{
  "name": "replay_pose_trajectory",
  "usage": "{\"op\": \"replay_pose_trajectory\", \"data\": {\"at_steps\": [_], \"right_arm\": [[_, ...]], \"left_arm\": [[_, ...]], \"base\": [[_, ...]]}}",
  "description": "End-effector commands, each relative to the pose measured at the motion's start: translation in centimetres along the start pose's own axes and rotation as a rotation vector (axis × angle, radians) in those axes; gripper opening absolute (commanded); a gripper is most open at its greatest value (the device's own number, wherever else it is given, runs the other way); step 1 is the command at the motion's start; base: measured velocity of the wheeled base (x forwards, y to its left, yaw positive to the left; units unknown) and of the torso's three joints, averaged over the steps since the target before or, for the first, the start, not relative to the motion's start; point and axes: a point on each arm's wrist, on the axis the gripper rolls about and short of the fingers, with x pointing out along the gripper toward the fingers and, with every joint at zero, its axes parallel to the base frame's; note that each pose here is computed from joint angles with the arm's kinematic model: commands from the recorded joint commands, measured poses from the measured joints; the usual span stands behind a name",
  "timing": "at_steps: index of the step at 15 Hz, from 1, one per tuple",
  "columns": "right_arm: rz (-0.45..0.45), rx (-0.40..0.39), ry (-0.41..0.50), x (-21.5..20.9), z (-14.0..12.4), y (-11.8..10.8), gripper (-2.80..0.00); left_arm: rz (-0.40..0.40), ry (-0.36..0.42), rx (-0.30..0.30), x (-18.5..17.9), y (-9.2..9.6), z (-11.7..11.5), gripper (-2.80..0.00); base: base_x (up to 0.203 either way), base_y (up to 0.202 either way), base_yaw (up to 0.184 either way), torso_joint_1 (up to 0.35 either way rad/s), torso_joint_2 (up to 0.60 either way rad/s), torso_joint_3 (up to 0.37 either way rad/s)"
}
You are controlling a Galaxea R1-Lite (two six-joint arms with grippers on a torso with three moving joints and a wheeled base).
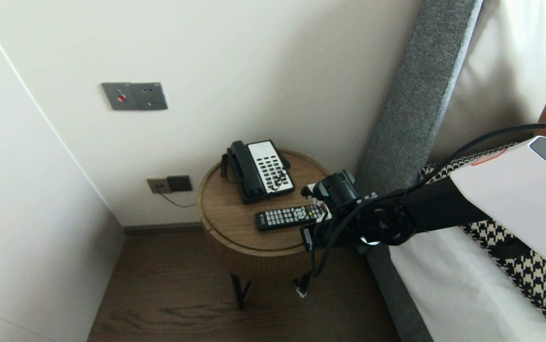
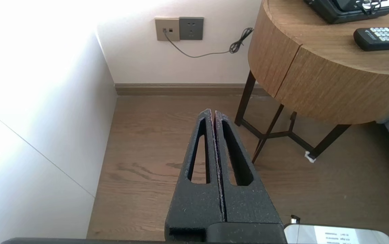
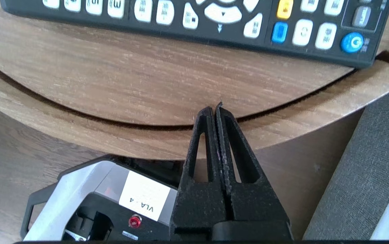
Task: Open the nightstand drawer
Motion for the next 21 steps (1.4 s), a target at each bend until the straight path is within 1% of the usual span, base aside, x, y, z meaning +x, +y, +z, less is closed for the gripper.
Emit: {"op": "replay_pose_trajectory", "data": {"at_steps": [1,9,13,16,21], "right_arm": [[-0.001,0.0,0.011,0.0,-0.3,0.0,-2.8],[0.015,-0.021,0.033,-0.9,-1.3,0.9,-2.8],[0.029,-0.041,0.047,-2.2,-2.5,1.5,-2.8],[0.038,-0.061,0.074,-2.6,-3.8,2.1,-2.8],[0.051,-0.082,0.093,-3.2,-5.3,2.7,-2.8]], "left_arm": [[0.0,0.002,0.0,0.0,0.0,0.0,-2.8],[0.0,-0.001,0.0,0.0,0.0,0.0,-2.8],[0.002,0.001,0.0,0.0,0.0,0.0,-2.8],[0.0,0.0,0.0,0.0,0.0,0.0,-2.8],[0.0,0.002,0.0,0.0,0.0,0.0,-2.8]], "base": [[0.0,0.0,0.0,0.0,0.0,0.0],[0.0,0.0,0.0,0.0,0.0,0.0],[0.0,0.0,0.0,0.0,0.0,0.0],[0.0,0.0,0.0,0.0,0.0,0.0],[0.0,0.0,0.0,0.0,0.0,0.0]]}}
